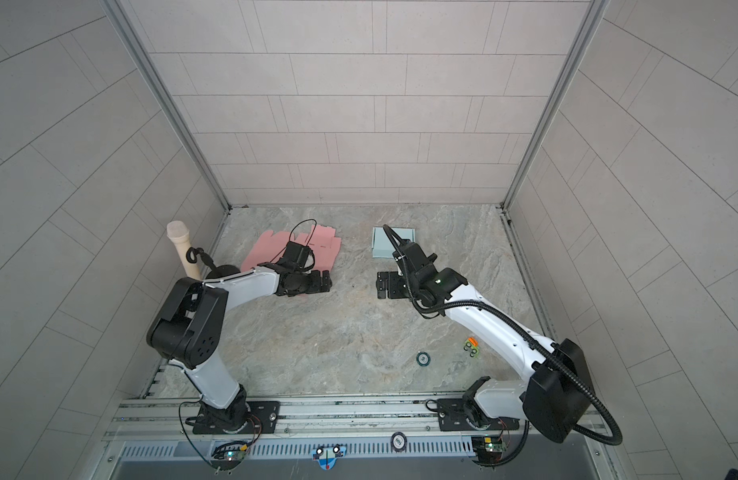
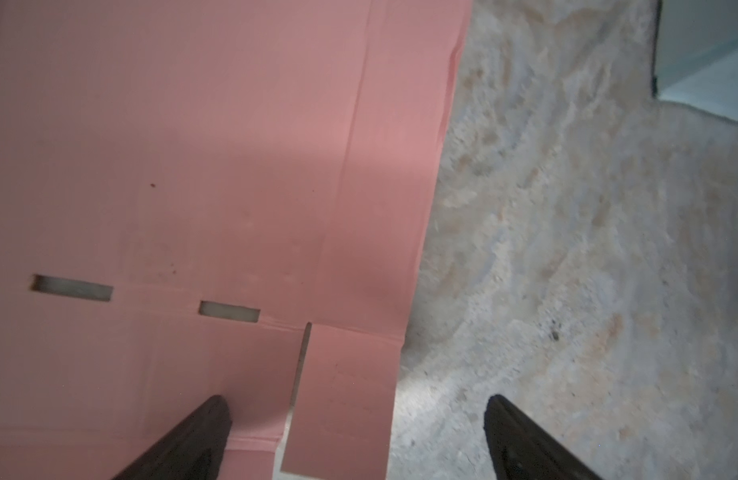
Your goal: Fold the paper box
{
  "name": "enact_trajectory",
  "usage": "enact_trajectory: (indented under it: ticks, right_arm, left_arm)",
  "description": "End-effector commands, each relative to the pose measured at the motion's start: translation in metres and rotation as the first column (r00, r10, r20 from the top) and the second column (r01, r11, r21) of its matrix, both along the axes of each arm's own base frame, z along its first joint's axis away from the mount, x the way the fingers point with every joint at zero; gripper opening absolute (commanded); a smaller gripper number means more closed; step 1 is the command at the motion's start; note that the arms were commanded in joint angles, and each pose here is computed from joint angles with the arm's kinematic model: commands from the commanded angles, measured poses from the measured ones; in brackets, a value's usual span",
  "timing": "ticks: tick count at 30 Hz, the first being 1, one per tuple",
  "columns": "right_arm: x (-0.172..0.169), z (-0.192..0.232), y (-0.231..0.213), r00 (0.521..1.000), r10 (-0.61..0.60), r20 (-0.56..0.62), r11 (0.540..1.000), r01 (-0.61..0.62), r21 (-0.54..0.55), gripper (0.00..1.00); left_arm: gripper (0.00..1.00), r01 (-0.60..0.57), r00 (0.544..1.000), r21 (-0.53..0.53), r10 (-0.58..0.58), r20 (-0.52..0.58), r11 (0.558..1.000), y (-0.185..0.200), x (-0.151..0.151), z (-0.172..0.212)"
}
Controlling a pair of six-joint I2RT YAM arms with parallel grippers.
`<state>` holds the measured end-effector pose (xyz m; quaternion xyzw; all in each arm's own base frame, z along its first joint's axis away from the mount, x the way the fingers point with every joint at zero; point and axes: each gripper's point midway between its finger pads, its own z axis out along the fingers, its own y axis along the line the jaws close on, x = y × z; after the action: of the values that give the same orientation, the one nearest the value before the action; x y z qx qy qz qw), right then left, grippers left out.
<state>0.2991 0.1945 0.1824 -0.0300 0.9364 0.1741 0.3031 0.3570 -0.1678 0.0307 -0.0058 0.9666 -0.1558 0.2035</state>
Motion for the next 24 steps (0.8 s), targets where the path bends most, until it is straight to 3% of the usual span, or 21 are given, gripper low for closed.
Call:
enact_trajectory:
  ticks: [1, 17, 24]
  right_arm:
    - [-0.008, 0.003, -0.011, 0.999, -0.031, 0.008, 0.999, 0.032, -0.014, 0.99]
    - [-0.037, -0.018, -0.038, 0.996, -0.086, -0.022, 0.996, 0.085, -0.024, 0.99]
    - [-0.050, -0.037, -0.044, 0.993, -0.102, -0.058, 0.995, 0.101, -0.017, 0.98]
  left_arm:
    - [1.00, 0.023, 0.996, -0.028, -0.025, -0.081, 0.999, -0.016, -0.038, -0.014]
    - [1.00, 0.200, 0.975, -0.218, -0.216, -0.052, 0.955, -0.117, -0.156, 0.005]
    - [1.00, 0.261, 0.963, -0.249, -0.268, 0.003, 0.933, -0.126, -0.167, 0.046]
